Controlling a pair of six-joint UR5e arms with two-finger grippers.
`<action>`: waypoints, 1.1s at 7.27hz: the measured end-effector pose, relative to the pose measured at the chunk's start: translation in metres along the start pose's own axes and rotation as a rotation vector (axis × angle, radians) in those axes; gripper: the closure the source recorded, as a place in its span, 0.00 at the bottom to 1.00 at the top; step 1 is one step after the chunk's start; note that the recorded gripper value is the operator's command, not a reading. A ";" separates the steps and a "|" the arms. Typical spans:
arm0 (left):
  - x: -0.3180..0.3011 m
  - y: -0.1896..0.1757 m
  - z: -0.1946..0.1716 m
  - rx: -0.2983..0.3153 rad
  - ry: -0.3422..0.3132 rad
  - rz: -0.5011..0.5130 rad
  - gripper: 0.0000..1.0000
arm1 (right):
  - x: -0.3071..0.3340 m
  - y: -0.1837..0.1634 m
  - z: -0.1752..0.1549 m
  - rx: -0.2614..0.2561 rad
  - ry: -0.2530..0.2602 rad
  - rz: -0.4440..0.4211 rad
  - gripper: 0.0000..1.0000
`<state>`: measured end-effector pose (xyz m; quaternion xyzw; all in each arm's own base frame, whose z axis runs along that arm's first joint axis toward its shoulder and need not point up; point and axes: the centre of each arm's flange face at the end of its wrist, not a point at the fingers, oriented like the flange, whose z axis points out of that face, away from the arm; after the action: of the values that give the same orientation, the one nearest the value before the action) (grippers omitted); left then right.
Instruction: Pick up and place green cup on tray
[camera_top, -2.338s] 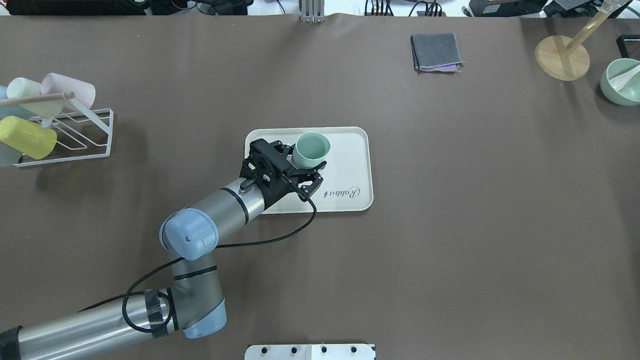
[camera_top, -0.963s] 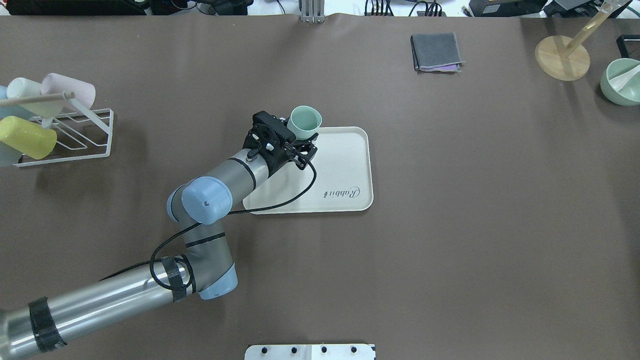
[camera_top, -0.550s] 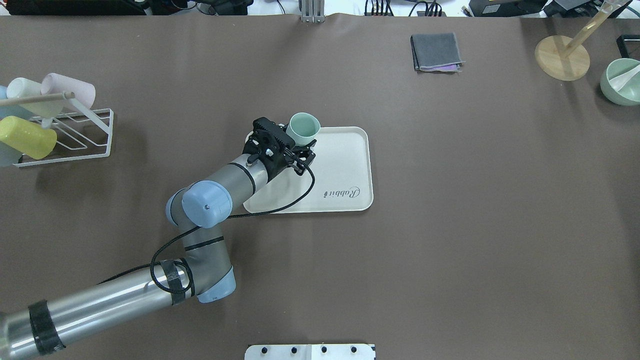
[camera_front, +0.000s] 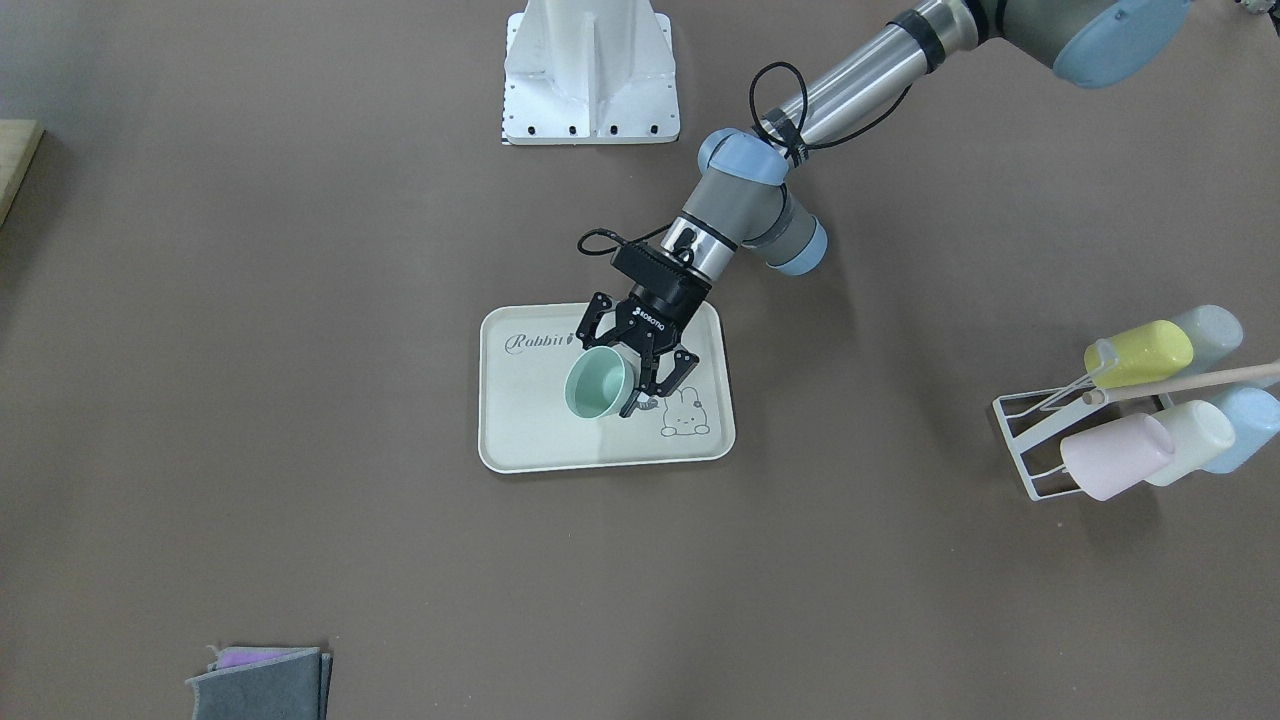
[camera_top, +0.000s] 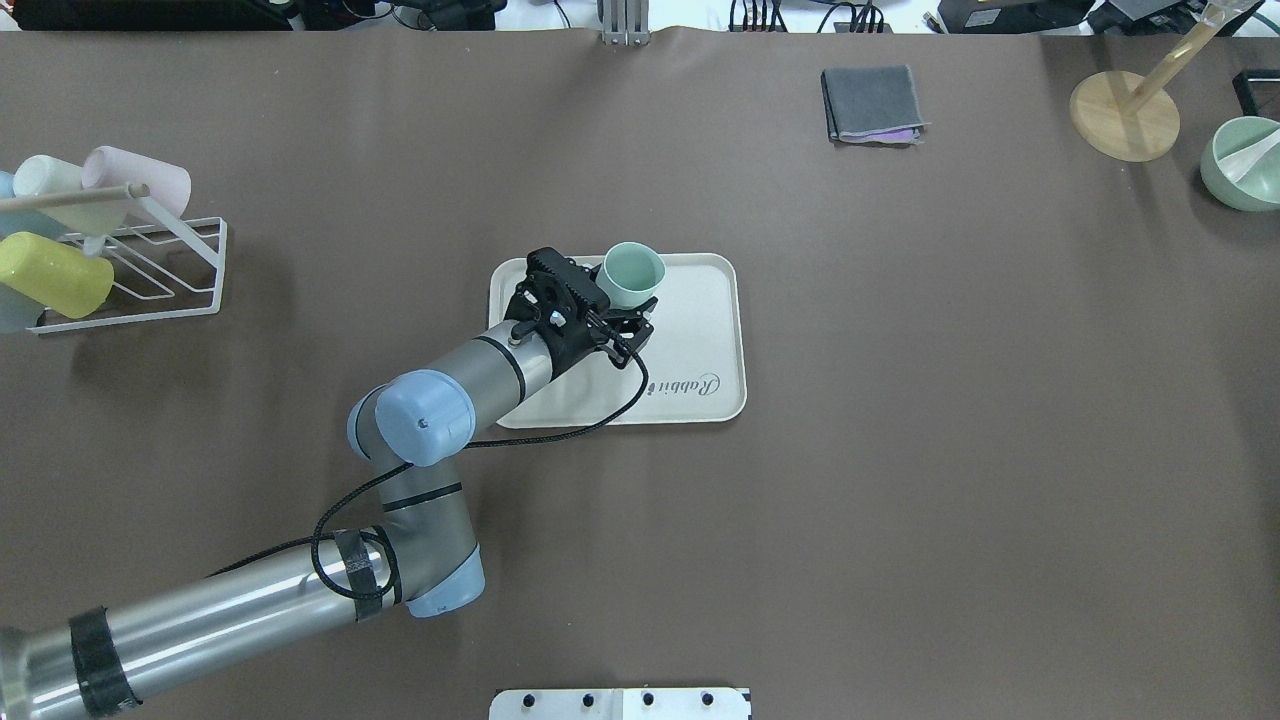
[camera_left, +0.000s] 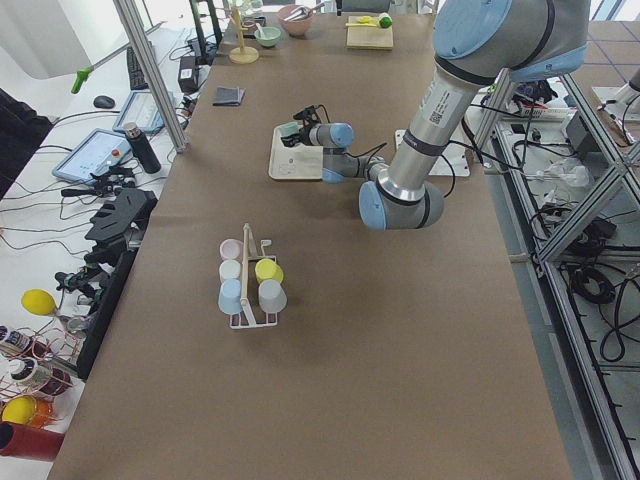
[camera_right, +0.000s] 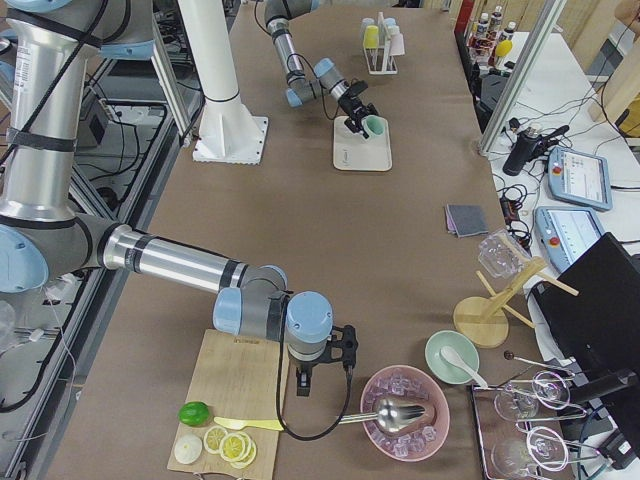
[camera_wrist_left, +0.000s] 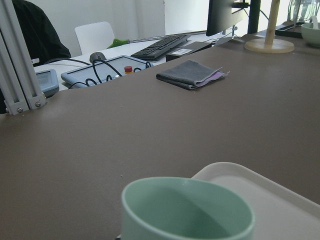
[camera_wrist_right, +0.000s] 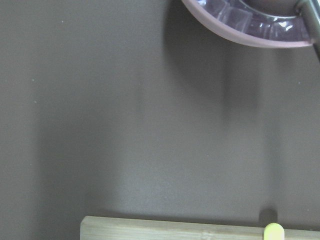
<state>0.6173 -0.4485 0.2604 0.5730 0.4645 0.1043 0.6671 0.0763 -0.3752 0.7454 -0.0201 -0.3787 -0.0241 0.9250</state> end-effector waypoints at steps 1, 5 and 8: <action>0.005 -0.001 -0.001 0.017 0.015 -0.008 1.00 | 0.000 0.000 0.000 0.000 0.000 0.000 0.00; 0.001 0.016 -0.004 0.063 0.043 -0.025 1.00 | 0.000 0.000 0.000 0.000 0.000 0.000 0.00; -0.005 0.026 -0.003 0.050 0.037 -0.021 1.00 | 0.000 0.000 0.000 0.000 0.000 0.000 0.00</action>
<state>0.6228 -0.4412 0.2852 0.5825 0.4852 0.0964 0.6450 0.0763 -0.3751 0.7455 -0.0202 -0.3787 -0.0241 0.9250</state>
